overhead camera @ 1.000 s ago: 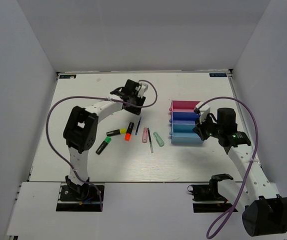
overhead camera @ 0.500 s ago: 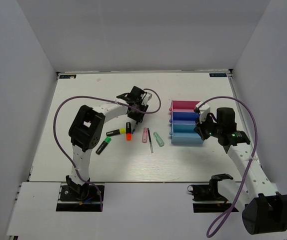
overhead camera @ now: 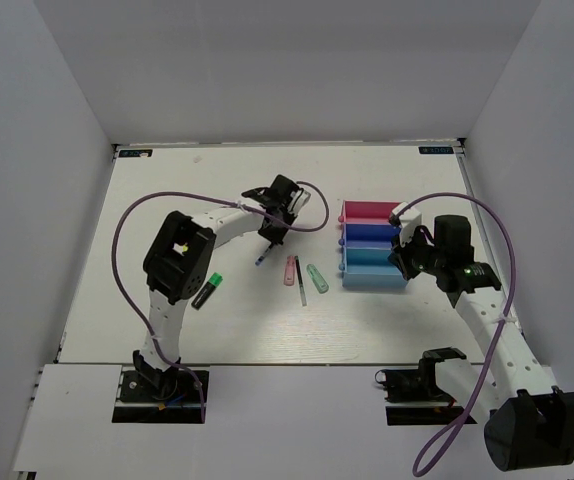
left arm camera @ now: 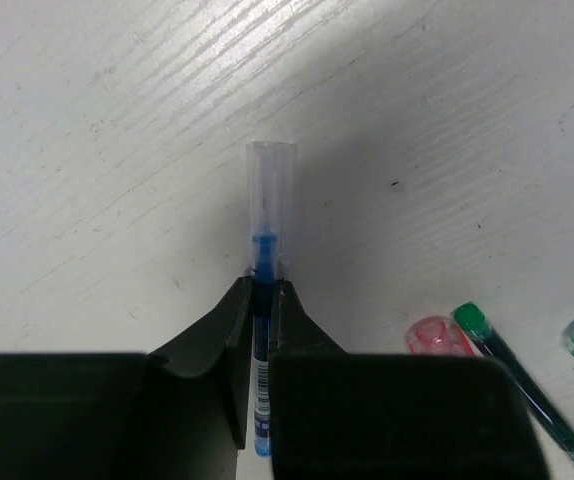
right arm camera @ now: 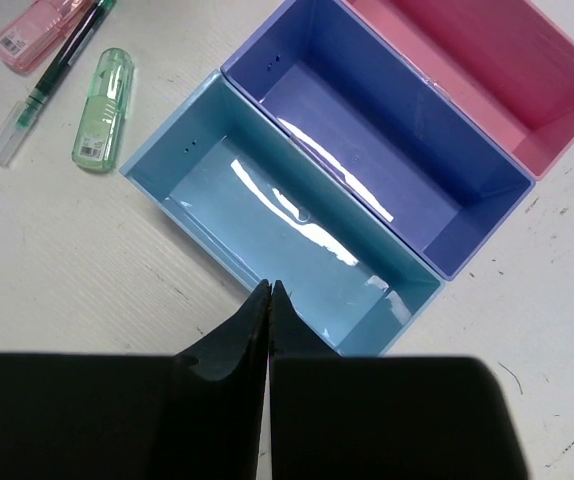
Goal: Sort the stationery into containers
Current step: Pick up the pen from the center of the board, then place the pen in the storage box.
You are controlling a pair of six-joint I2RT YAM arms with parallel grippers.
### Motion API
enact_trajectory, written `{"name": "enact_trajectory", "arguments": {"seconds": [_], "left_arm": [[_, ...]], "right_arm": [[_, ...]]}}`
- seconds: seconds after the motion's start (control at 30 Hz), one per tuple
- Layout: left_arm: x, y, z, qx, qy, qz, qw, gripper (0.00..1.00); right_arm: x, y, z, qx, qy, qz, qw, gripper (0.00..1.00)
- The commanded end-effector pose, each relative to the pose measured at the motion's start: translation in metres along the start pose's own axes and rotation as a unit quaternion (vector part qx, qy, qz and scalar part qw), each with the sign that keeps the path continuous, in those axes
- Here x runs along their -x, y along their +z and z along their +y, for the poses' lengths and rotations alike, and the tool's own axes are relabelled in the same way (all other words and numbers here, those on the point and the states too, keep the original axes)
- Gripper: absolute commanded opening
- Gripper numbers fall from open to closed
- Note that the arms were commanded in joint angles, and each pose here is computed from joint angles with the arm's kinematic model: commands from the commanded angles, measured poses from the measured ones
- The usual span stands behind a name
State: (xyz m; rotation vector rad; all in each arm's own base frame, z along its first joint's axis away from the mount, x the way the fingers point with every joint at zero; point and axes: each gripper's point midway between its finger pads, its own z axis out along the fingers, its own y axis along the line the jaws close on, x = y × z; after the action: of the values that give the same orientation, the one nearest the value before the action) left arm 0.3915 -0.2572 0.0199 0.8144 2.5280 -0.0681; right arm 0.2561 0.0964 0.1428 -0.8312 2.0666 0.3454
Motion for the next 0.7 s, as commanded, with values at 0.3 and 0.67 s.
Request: {"name": "enact_trajectory", "arguments": {"seconds": [0.3,0.67], "left_arm": [[0.101,-0.11,-0.049,-0.133,0.013,-0.166,0.977,0.0],[0.211,-0.15,-0.135,-0.266,0.147,-0.391,0.869,0.0]], "right_arm": [[0.012,-0.002,-0.006,-0.015,-0.004,-0.027,1.0,0.0],[0.012,-0.002,-0.008,-0.023,-0.016,-0.032,0.999,0.06]]}}
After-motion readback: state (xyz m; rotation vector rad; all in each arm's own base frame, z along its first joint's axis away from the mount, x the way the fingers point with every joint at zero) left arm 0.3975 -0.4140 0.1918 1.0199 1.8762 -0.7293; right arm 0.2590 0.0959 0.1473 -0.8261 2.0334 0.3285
